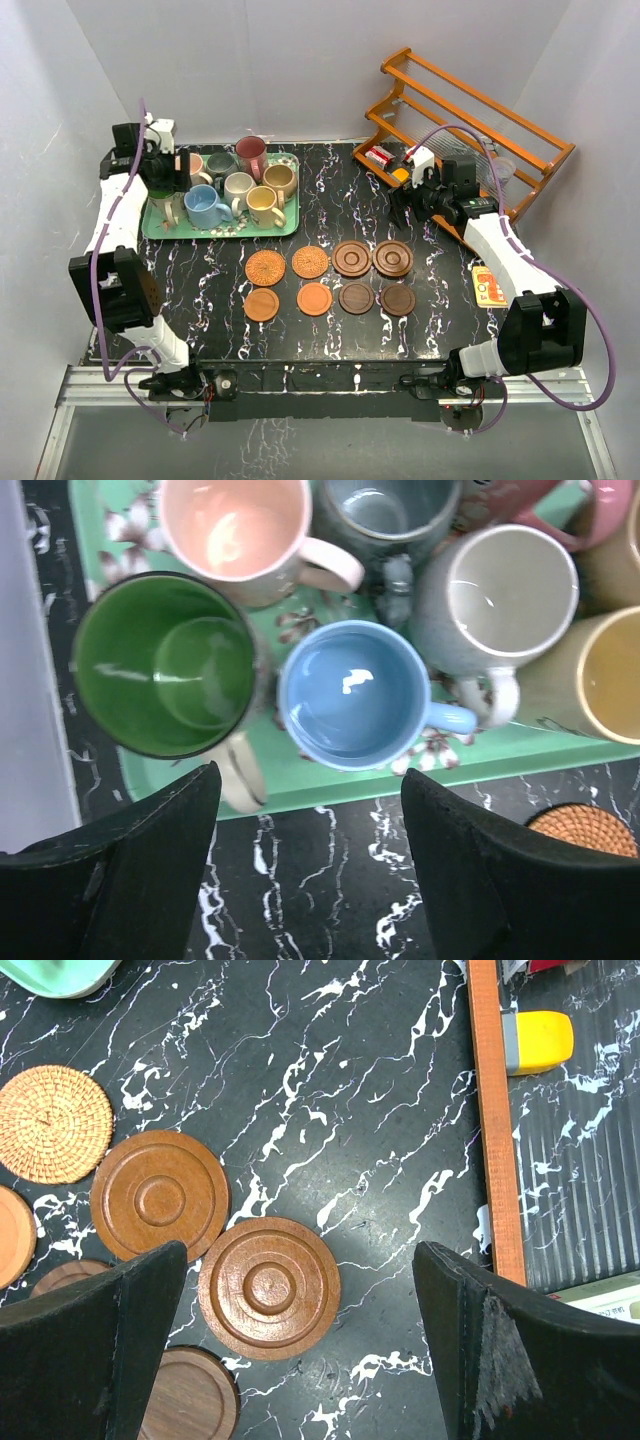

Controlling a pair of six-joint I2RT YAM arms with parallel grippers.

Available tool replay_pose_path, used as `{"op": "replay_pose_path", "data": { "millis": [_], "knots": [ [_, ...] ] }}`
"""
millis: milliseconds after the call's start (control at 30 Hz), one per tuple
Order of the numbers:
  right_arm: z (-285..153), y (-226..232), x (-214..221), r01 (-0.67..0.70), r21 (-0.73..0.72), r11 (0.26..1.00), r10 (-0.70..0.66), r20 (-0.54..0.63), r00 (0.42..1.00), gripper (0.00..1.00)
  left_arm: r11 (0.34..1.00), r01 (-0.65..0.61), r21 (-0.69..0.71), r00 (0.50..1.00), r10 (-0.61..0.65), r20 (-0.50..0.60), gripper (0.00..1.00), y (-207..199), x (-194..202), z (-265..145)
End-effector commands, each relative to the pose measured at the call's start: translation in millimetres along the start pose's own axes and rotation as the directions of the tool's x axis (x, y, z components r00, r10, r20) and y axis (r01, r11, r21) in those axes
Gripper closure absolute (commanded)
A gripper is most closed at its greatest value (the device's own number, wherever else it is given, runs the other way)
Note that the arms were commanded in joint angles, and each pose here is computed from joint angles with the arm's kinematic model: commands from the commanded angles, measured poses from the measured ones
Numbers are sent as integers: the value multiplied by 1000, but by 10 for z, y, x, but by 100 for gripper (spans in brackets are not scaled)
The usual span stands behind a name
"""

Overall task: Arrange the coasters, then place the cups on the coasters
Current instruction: Pick up the cup from the tray.

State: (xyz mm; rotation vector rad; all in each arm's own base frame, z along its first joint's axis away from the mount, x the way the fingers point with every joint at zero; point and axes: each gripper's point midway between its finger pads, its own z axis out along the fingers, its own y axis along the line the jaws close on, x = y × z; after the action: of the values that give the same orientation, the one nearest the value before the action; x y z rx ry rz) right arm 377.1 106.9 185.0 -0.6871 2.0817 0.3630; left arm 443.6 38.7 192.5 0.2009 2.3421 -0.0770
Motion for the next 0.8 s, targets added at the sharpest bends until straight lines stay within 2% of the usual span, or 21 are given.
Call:
{"op": "replay_pose_path", "data": {
  "millis": [0, 400, 767],
  "knots": [
    [-38, -30, -218, 29, 7, 1000, -29, 70, 997, 4, 1000, -9, 9, 1000, 9, 28, 30, 72, -143, -158],
    [36, -30, -126, 23, -8, 1000, -23, 38, 999, 4, 1000, -30, -7, 999, 30, 29, 40, 166, -228, -15],
    [94, -22, -59, 14, -25, 1000, -13, 14, 1000, 4, 986, -13, 166, 1000, 9, 24, 45, -181, -332, 165]
  ]
}}
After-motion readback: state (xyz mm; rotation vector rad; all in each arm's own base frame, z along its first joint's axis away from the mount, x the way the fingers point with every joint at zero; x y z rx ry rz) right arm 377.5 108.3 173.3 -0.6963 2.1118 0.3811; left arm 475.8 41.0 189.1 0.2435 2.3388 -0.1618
